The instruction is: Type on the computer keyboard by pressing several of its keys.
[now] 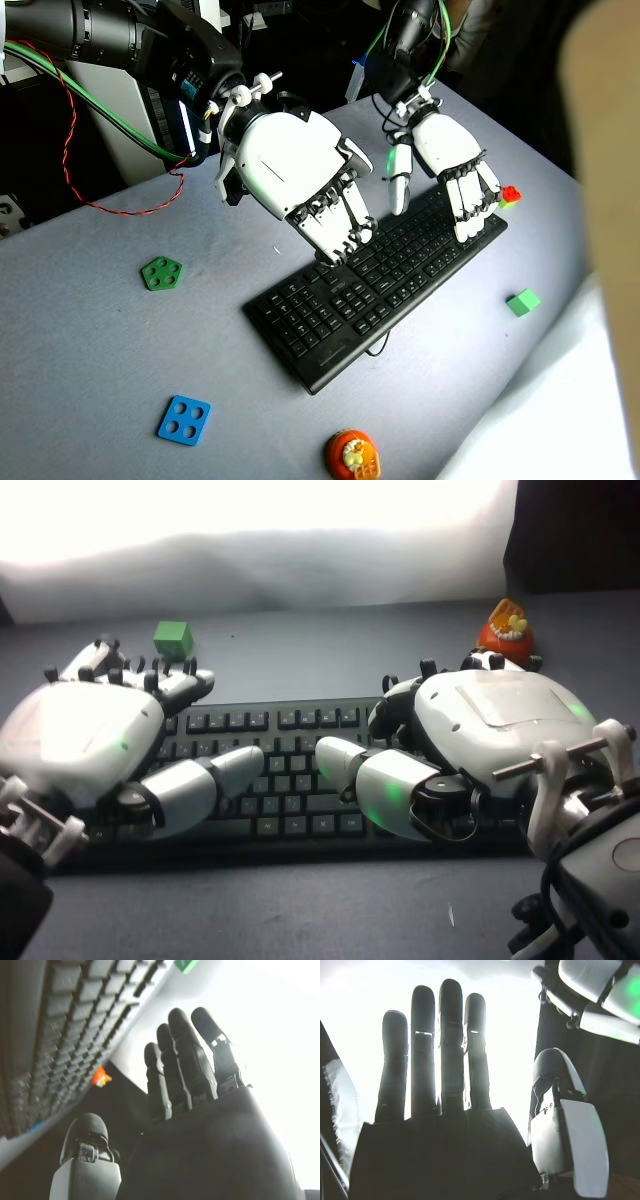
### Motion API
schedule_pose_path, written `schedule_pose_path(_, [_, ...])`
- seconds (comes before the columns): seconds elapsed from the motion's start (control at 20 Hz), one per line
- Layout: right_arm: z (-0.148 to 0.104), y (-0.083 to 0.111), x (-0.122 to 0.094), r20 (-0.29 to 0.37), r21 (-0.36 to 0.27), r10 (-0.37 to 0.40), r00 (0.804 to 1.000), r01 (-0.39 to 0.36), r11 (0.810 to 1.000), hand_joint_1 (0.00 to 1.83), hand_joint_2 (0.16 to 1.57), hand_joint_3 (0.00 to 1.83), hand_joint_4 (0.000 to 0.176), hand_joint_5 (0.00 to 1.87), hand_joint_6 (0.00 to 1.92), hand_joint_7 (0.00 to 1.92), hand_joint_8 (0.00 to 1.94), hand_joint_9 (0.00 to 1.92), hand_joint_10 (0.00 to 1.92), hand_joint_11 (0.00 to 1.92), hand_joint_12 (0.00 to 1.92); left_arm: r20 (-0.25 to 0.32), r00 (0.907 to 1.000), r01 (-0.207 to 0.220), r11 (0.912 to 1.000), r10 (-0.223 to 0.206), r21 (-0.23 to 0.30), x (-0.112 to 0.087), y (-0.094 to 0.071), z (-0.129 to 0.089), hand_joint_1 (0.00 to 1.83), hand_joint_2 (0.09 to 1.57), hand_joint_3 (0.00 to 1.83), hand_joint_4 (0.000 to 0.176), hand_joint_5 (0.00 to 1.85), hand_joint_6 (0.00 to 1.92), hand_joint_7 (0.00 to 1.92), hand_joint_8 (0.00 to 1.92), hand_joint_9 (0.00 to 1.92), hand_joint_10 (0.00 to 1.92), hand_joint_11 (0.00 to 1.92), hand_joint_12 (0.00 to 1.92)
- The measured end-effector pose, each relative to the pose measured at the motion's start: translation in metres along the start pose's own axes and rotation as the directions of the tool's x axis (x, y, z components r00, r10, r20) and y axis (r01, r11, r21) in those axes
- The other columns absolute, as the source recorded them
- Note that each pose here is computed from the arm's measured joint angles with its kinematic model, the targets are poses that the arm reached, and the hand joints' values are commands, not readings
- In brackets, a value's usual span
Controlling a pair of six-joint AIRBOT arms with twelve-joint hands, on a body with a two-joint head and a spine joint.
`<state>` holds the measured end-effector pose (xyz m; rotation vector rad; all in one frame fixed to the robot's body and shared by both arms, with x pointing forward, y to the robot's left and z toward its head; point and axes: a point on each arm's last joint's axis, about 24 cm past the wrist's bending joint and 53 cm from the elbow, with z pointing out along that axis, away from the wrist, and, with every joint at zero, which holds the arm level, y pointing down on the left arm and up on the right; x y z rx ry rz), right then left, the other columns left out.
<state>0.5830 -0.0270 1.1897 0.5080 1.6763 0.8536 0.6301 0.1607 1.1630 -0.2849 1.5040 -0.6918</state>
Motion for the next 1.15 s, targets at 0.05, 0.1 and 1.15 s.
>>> schedule_pose_path(0.05, [0.0,0.001,0.001,-0.004,-0.002,0.001,1.0,-0.001,1.0,0.01,1.24,0.0,0.0,0.69,0.36,0.89,0.02,0.52,0.99,0.16,1.72,-0.024,0.9997,0.005,0.9995,-0.004,0.032,-0.005,-0.01,0.0,0.0,1.17,0.0,0.025,0.42,0.01,0.47,0.01,0.47,0.06,0.0,1.15])
schedule_pose_path(0.1, [0.0,0.001,0.001,-0.006,-0.003,0.003,1.0,-0.003,1.0,0.01,1.25,0.0,0.0,0.68,0.35,0.89,0.02,0.52,0.99,0.16,1.72,-0.044,0.999,0.006,0.9983,-0.003,0.058,-0.007,-0.017,0.0,0.0,1.18,0.0,0.026,0.42,0.01,0.47,0.01,0.47,0.06,0.0,1.15])
schedule_pose_path(1.15, [-0.001,0.01,0.002,-0.002,-0.051,-0.053,0.999,0.053,0.997,0.01,1.33,0.03,0.176,1.21,1.92,1.33,1.94,1.39,1.92,1.41,1.92,-0.257,0.9661,0.08,0.9725,-0.022,0.218,0.005,-0.082,-0.028,0.2,1.43,0.03,0.0,0.96,1.92,1.2,1.89,1.2,1.92,1.15,1.92])
